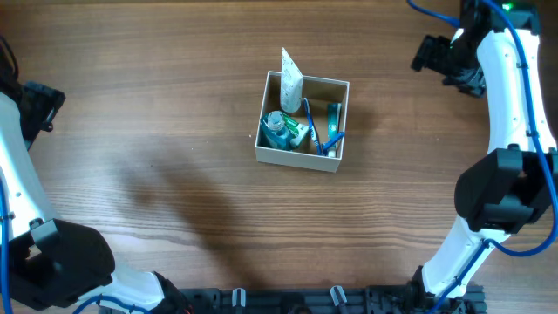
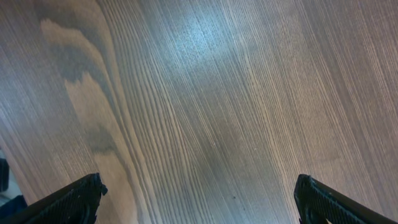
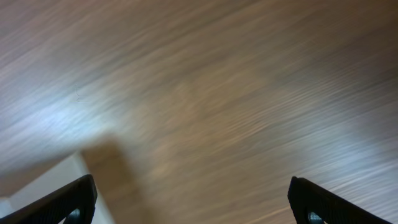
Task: Pack container
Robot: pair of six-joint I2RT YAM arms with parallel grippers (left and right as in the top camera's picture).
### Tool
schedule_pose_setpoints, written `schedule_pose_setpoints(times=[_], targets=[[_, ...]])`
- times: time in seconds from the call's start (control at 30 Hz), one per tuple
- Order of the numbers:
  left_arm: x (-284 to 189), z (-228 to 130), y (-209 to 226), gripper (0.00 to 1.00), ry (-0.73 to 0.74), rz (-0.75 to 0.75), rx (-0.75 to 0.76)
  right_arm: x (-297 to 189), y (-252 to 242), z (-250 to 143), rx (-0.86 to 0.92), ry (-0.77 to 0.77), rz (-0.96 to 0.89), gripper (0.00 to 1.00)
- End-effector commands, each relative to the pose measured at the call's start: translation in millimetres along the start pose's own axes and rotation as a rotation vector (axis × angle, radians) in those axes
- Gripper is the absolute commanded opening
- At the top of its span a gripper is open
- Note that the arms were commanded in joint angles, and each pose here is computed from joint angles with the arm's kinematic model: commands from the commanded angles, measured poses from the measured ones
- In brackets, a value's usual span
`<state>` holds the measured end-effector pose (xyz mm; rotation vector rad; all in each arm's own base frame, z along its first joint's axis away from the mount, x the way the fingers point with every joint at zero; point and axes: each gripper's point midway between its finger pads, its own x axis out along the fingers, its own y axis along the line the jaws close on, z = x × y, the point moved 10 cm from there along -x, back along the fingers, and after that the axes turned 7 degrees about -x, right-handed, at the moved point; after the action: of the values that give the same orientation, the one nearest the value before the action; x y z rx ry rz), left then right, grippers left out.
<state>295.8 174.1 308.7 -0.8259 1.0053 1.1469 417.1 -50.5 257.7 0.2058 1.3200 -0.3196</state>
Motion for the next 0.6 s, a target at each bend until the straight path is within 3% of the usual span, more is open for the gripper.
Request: schedule_pose_setpoints(times=[0.0, 0.33, 0.57], targets=[[2.6, 1.3, 1.7, 1.00, -0.005, 0.016, -0.023, 6.2, -20.7, 10.9, 0.004, -0.071, -0.219, 1.00], [2.6, 1.3, 1.7, 1.00, -0.005, 0.016, -0.023, -2.5, -16.6, 56.1, 0.083, -0.388, -0.179, 1.00], [2.6, 1.3, 1.7, 1.00, -0.005, 0.016, -0.023, -5.2, -15.4, 62.7, 0.094, -0.436, -0.167, 1.00]])
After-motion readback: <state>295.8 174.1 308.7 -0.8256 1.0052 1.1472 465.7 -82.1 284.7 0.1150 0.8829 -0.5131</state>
